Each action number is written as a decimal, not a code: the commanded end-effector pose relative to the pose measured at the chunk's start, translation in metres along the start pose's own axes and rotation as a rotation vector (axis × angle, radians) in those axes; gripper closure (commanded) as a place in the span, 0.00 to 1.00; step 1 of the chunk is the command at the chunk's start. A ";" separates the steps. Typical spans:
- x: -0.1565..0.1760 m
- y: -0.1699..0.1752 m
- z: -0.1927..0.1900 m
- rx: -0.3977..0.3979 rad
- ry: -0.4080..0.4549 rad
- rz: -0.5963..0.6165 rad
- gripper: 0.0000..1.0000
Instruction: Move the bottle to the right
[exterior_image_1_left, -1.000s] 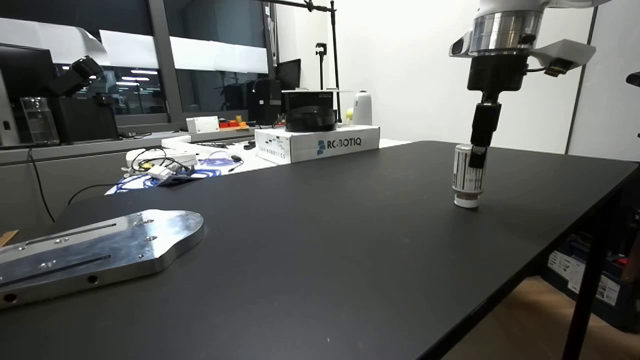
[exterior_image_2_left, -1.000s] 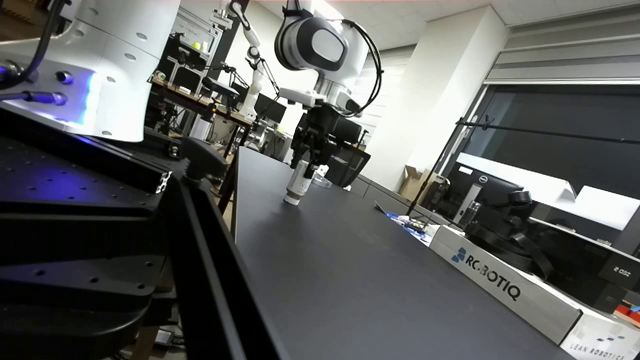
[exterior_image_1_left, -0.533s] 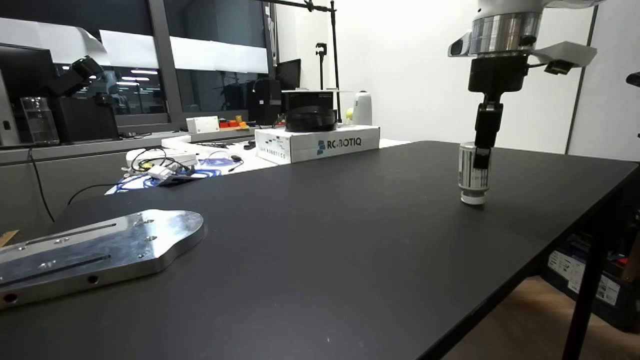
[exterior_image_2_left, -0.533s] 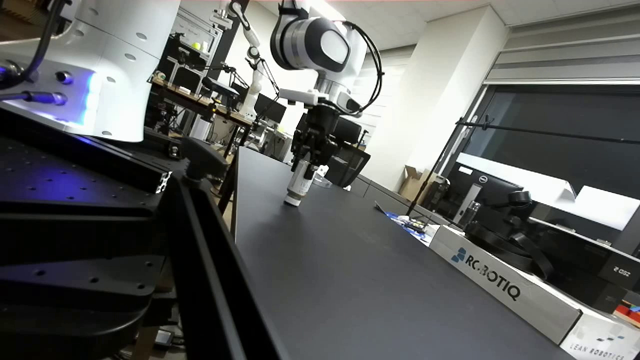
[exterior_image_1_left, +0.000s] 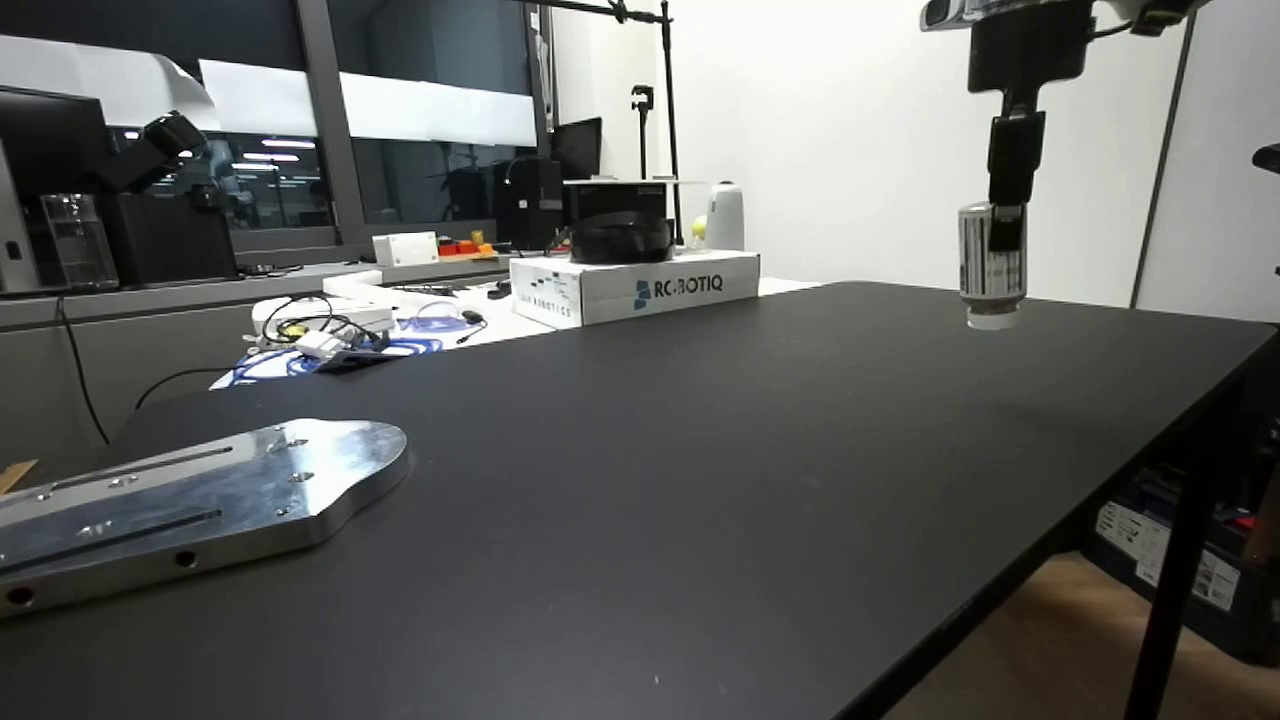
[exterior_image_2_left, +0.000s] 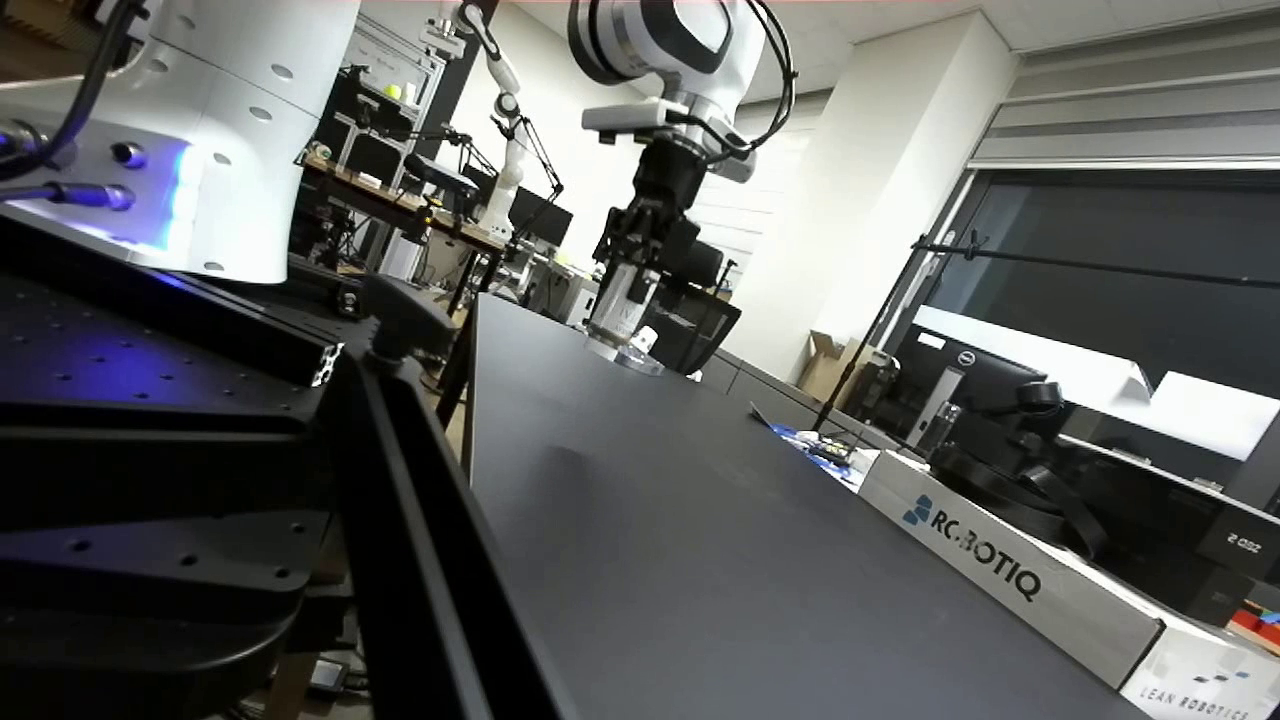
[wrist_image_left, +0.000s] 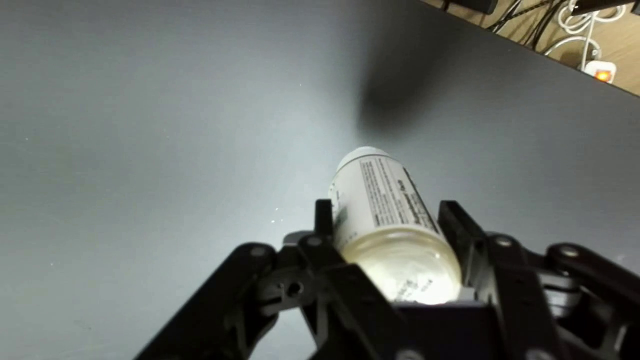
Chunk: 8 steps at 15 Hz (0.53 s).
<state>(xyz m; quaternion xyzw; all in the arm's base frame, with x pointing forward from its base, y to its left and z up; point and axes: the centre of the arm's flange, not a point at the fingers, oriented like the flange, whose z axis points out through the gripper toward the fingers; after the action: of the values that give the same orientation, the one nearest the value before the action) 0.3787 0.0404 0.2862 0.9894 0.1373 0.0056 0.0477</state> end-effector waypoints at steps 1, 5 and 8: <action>-0.030 0.014 -0.036 -0.004 -0.038 0.012 0.70; -0.022 0.015 -0.029 0.000 -0.074 0.002 0.45; -0.023 0.015 -0.030 0.000 -0.076 0.003 0.45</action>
<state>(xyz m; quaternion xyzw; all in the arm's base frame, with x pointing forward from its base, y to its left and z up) 0.3596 0.0219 0.3173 0.9891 0.1337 -0.0319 0.0528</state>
